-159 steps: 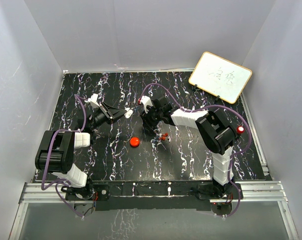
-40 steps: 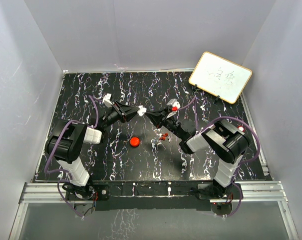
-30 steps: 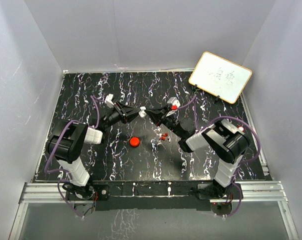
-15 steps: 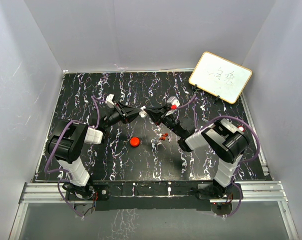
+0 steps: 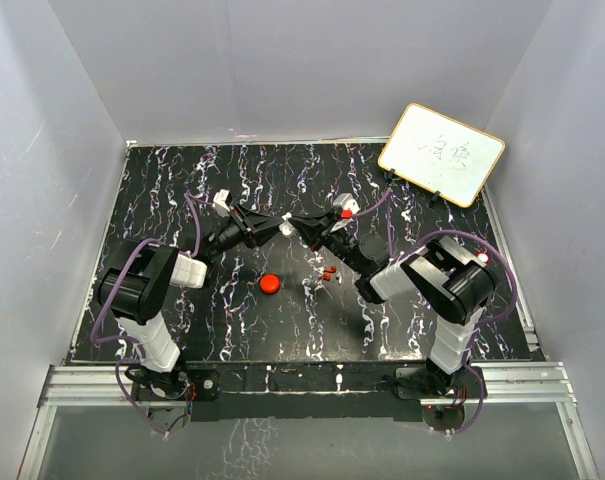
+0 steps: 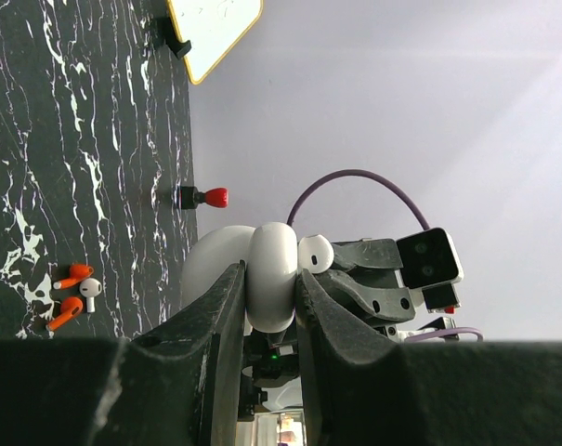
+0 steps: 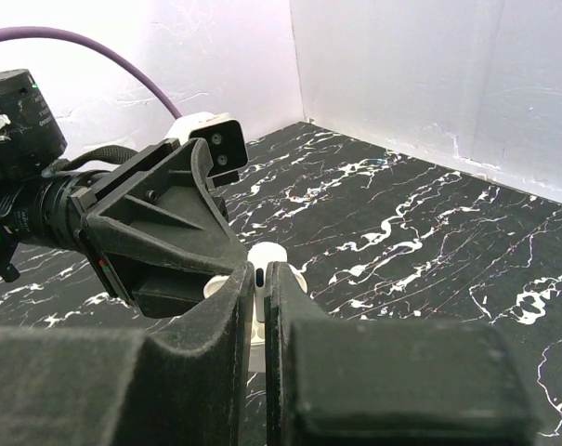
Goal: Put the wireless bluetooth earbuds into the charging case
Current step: Place the earbud in the charging case.
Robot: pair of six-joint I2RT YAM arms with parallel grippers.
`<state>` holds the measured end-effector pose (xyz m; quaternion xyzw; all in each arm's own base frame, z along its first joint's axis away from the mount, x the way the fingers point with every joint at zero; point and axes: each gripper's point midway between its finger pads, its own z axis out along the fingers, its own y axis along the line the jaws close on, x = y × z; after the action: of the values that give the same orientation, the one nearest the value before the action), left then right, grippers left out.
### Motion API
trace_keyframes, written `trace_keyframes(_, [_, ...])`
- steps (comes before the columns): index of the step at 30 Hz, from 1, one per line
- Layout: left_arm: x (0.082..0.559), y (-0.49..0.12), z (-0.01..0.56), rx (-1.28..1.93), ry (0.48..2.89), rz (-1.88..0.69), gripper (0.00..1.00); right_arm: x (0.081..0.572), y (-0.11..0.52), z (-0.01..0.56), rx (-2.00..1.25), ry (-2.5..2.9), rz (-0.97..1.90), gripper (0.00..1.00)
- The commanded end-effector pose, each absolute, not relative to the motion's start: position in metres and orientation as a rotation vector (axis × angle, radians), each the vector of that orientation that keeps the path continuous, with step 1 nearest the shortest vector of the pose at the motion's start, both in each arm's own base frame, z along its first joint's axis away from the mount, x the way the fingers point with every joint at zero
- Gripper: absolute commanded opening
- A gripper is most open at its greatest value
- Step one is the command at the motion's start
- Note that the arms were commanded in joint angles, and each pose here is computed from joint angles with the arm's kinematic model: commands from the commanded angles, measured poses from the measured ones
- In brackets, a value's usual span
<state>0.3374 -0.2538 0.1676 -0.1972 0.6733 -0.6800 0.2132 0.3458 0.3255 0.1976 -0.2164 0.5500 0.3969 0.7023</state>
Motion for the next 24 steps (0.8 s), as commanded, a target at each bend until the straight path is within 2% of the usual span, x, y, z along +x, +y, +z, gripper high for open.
trace_keyframes(1, [0.331,-0.256,0.208,-0.379,1.715,-1.965,0.00,0.329,0.312,0.285,-0.405,0.852,0.886,0.00])
trace_keyframes(24, [0.332,-0.257,0.219,-0.387,1.660,-2.031,0.00,0.327,0.307,0.281,-0.408,0.865,0.869,0.00])
